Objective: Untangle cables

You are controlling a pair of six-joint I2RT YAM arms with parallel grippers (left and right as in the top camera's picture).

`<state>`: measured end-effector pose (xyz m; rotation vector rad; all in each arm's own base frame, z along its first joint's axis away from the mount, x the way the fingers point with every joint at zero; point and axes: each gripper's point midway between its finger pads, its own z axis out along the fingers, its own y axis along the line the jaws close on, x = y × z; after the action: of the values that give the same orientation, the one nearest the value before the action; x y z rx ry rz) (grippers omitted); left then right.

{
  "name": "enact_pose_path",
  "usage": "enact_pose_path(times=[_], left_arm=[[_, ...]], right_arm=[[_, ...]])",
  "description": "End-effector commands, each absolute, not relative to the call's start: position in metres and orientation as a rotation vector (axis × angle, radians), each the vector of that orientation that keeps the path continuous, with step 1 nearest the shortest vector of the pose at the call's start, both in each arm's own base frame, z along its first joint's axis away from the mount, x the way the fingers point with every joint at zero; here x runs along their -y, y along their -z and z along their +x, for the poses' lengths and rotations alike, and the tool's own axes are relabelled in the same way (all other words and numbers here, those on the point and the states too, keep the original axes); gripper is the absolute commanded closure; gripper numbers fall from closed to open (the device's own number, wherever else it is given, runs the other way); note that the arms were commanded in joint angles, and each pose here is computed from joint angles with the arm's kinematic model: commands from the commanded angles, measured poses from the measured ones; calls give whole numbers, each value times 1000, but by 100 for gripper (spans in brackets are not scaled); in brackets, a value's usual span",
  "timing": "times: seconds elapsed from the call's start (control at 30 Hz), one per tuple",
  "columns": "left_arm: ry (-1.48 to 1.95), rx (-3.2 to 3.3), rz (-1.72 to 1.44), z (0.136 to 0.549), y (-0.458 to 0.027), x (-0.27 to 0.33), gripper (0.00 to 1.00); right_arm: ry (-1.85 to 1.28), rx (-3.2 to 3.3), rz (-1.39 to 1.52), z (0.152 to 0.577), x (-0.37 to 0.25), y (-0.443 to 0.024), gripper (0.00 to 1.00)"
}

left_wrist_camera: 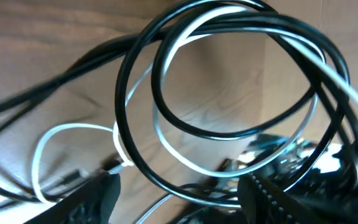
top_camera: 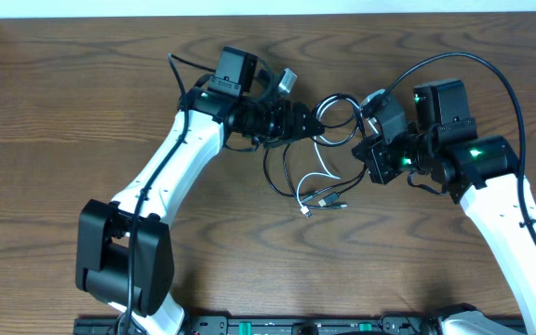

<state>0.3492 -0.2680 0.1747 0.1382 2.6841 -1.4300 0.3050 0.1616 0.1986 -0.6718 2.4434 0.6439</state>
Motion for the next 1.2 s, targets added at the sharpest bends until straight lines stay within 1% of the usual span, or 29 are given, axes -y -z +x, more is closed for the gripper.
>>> enact_pose_path(times=[0.0, 0.13, 0.17, 0.27, 0.4, 0.43, 0.53, 0.57, 0.6, 0.73, 0.87, 0.97, 1.0, 1.07, 1.13, 1.17], left_arm=[[1493, -2767, -157, 348, -179, 276, 35], [1392, -2817, -270, 345, -167, 293, 34], [1373, -2820, -288, 345, -165, 296, 32], [1340, -2805, -326, 349, -162, 303, 31], [1299, -2787, -400, 358, -157, 302, 31], [1283, -2782, -414, 361, -156, 301, 33], [1248, -2763, -423, 368, -152, 299, 44], [1228, -2751, -427, 372, -149, 299, 49], [1233, -2742, -431, 375, -148, 300, 52], [1242, -2765, -493, 373, -140, 306, 53], [1243, -2818, -533, 363, -126, 319, 53], [1252, -2822, -542, 361, -125, 325, 52], [1273, -2805, -527, 364, -128, 327, 57], [1294, -2790, -519, 367, -131, 327, 71], [1295, -2782, -532, 371, -131, 323, 92], [1294, -2779, -534, 372, -131, 321, 93]], right_arm=[[-671, -2422, -704, 302, -167, -202, 99], [-662, -2429, -701, 302, -166, -201, 99], [-663, -2431, -701, 302, -166, -201, 99], [-662, -2433, -701, 301, -166, -200, 99], [-659, -2438, -700, 301, -165, -200, 99], [-659, -2441, -700, 300, -165, -199, 99], [-660, -2445, -700, 300, -165, -199, 99], [-660, -2445, -700, 299, -165, -199, 99], [-660, -2445, -700, 299, -165, -199, 99], [-660, -2445, -700, 299, -165, -199, 99], [-660, -2445, -699, 300, -165, -199, 99], [-660, -2445, -699, 299, -165, -199, 99], [-659, -2445, -699, 300, -165, -199, 99], [-653, -2447, -697, 300, -164, -198, 99], [-636, -2455, -692, 300, -162, -197, 99], [-627, -2460, -690, 300, -161, -196, 99]])
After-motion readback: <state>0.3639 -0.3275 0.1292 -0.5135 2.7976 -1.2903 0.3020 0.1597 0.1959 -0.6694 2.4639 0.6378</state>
